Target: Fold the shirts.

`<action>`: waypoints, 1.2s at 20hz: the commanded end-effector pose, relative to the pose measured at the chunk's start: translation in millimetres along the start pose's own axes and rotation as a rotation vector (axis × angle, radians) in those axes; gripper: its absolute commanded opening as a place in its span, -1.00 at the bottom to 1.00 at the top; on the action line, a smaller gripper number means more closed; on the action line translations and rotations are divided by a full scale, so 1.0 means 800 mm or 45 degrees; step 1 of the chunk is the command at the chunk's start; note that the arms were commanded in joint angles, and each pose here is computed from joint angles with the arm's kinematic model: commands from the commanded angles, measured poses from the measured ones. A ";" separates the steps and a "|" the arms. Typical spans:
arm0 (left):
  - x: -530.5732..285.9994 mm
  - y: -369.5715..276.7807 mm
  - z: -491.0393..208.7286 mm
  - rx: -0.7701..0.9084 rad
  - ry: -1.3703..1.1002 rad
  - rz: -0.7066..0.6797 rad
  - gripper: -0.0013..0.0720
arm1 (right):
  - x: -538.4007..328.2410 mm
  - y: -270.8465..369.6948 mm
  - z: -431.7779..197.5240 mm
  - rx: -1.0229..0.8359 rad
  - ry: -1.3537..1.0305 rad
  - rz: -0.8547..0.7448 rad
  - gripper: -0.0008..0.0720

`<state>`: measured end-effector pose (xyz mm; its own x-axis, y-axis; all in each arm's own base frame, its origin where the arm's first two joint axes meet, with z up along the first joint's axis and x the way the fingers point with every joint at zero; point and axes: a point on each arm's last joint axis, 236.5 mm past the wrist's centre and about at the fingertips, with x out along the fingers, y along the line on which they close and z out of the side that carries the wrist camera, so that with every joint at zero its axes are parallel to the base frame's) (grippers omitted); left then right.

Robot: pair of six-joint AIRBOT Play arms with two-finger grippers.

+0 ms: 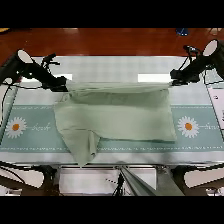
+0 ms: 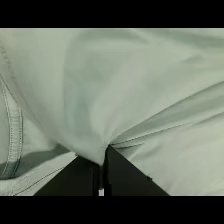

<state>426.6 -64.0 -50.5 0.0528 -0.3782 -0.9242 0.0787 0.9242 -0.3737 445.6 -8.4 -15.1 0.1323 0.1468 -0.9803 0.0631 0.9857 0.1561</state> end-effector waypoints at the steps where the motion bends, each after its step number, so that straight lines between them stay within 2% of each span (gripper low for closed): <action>1: 0.010 0.005 -0.015 -0.033 0.080 -0.001 -0.89 | 0.000 0.005 -0.010 0.011 0.042 0.020 -0.91; 2: 0.010 0.005 -0.015 -0.032 0.078 -0.001 -0.75 | 0.000 0.005 -0.011 0.010 0.046 0.020 -0.90; 3: 0.007 0.005 -0.015 -0.032 0.079 -0.002 -0.45 | -0.001 0.005 -0.013 0.007 0.056 0.020 -0.66; 4: 0.002 0.004 -0.016 -0.032 0.090 -0.006 -0.15 | -0.001 0.005 -0.020 -0.029 0.086 0.022 -0.30; 6: -0.019 0.003 -0.020 -0.026 0.118 -0.017 0.13 | -0.009 -0.010 -0.051 -0.126 0.216 -0.039 -0.23; 8: -0.050 0.004 -0.023 -0.027 0.118 -0.023 0.12 | -0.036 -0.048 -0.095 -0.153 0.400 -0.193 -0.24; 9: -0.068 0.007 -0.027 -0.035 0.102 -0.022 0.12 | -0.052 -0.061 -0.106 -0.084 0.419 -0.235 -0.24; 11: -0.102 0.009 -0.040 -0.041 0.071 -0.018 0.12 | -0.087 -0.080 -0.123 0.000 0.413 -0.245 -0.24; 14: -0.133 0.025 -0.074 -0.108 0.004 -0.005 0.13 | -0.125 -0.111 -0.143 0.119 0.305 -0.225 0.16; 15: -0.133 0.032 -0.097 -0.138 0.016 -0.016 0.21 | -0.128 -0.121 -0.158 0.164 0.280 -0.192 0.22; 16: -0.124 0.040 -0.125 -0.194 0.044 -0.038 0.59 | -0.127 -0.129 -0.173 0.207 0.261 -0.150 0.22; 17: -0.113 0.048 -0.154 -0.265 0.084 -0.060 0.83 | -0.120 -0.136 -0.188 0.256 0.230 -0.102 0.22; 20: -0.074 0.050 -0.223 -0.456 0.166 -0.225 0.87 | -0.094 -0.123 -0.202 0.365 0.088 0.118 0.22; 22: -0.053 0.032 -0.239 -0.504 0.132 -0.374 0.87 | -0.079 -0.104 -0.200 0.388 0.013 0.261 0.22; 24: -0.024 0.022 -0.264 -0.522 0.178 -0.413 0.86 | -0.066 -0.097 -0.196 0.377 -0.023 0.301 0.22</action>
<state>242.9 -7.8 -35.8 -0.0559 -0.5873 -0.8074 -0.2823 0.7850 -0.5514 268.5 -93.5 14.5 0.0768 0.2881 -0.9545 0.3173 0.9005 0.2974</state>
